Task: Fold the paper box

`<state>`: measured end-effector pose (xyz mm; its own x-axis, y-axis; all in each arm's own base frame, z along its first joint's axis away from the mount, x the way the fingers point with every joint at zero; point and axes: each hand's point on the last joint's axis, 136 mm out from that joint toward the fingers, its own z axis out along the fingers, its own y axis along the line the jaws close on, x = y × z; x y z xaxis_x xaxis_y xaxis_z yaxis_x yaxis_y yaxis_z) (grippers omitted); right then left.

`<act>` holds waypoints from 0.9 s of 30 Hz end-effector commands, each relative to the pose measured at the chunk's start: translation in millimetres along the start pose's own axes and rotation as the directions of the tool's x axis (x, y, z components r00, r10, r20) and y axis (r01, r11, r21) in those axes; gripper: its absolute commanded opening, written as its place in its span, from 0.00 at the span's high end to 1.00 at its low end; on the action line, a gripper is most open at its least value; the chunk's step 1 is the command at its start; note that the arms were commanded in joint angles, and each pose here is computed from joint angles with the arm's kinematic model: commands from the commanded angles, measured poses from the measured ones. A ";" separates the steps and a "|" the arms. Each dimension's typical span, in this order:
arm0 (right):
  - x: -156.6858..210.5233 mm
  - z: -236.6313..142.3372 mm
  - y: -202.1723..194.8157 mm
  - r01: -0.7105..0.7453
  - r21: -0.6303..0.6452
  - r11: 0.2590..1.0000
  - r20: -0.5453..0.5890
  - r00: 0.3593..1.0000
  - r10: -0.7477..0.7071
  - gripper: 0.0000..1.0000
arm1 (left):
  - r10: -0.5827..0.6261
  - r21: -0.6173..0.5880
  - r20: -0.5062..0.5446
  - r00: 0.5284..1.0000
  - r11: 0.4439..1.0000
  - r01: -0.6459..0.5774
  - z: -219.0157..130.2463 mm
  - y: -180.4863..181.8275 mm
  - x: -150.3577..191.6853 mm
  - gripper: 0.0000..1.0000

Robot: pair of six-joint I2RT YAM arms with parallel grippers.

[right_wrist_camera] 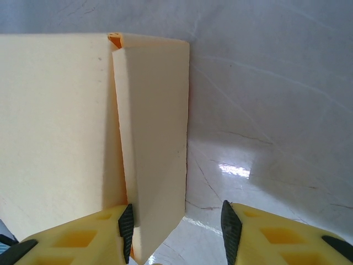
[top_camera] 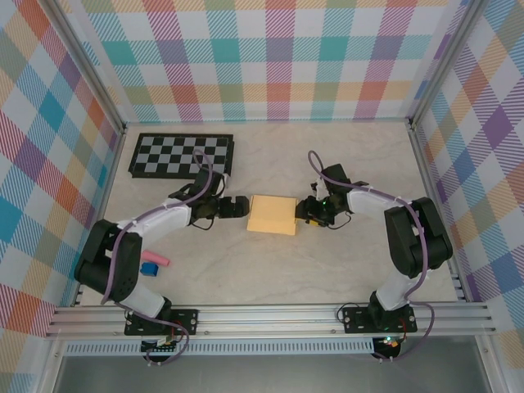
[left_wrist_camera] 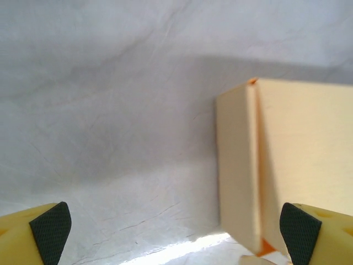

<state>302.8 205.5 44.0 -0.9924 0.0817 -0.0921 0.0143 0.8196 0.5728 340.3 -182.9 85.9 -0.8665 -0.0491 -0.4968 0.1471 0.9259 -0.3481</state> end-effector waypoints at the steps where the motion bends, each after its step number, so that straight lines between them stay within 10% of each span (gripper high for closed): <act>1: 1.9 7.2 -14.6 0.020 0.084 0.996 -0.012 1.000 -0.019 0.53 | -0.014 0.039 0.082 0.997 0.999 0.011 -15.2 -5.0 -22.8 0.00; 27: -17.8 -33.0 18.0 0.085 0.084 0.993 0.070 0.993 -0.091 0.44 | 0.067 -0.078 -0.165 0.984 0.994 -0.081 55.6 7.6 36.1 0.07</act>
<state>314.1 197.3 55.8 -0.9855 0.0536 -0.1611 -0.0319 0.8735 0.4858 352.1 -198.5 40.3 -0.8994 0.0059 -0.4371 0.1498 0.9435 -0.2955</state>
